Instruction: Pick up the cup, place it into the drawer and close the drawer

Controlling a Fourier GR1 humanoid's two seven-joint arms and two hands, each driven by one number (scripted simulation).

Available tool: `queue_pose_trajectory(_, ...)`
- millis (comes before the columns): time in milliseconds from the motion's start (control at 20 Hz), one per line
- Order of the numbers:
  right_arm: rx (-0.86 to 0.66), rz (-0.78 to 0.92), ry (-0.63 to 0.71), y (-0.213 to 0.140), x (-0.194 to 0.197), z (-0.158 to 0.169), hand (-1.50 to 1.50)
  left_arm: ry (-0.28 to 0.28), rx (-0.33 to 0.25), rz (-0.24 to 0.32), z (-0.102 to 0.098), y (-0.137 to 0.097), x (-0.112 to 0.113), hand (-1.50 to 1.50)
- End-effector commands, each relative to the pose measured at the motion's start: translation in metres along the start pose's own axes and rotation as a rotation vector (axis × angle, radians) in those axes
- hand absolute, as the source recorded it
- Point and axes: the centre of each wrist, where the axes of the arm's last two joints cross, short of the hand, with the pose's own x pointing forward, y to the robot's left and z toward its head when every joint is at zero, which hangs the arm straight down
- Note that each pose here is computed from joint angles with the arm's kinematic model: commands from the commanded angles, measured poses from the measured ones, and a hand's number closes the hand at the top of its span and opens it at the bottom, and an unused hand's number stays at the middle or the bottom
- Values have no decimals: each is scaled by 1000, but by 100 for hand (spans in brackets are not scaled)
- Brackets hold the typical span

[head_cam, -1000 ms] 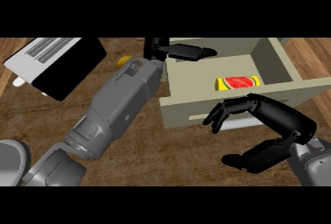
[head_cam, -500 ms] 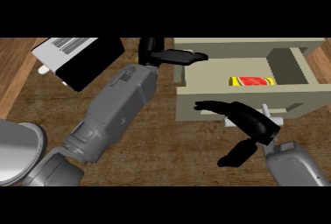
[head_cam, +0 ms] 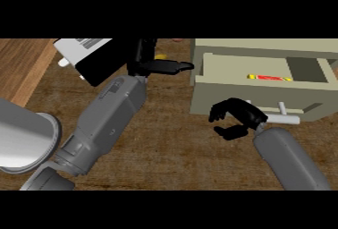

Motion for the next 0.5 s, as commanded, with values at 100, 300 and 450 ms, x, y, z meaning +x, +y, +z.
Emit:
queue_pose_trajectory(100,-111,-27,-41,-35,-15,-25,150,9,-7,16,17,31,-6,-150)
queue_pose_trajectory(300,-262,-69,-46,-62,-31,-17,150,-3,-18,32,14,45,5,-150)
queue_pose_trajectory(450,-338,-80,-30,-103,-26,-13,150,15,-35,32,15,42,7,-150)
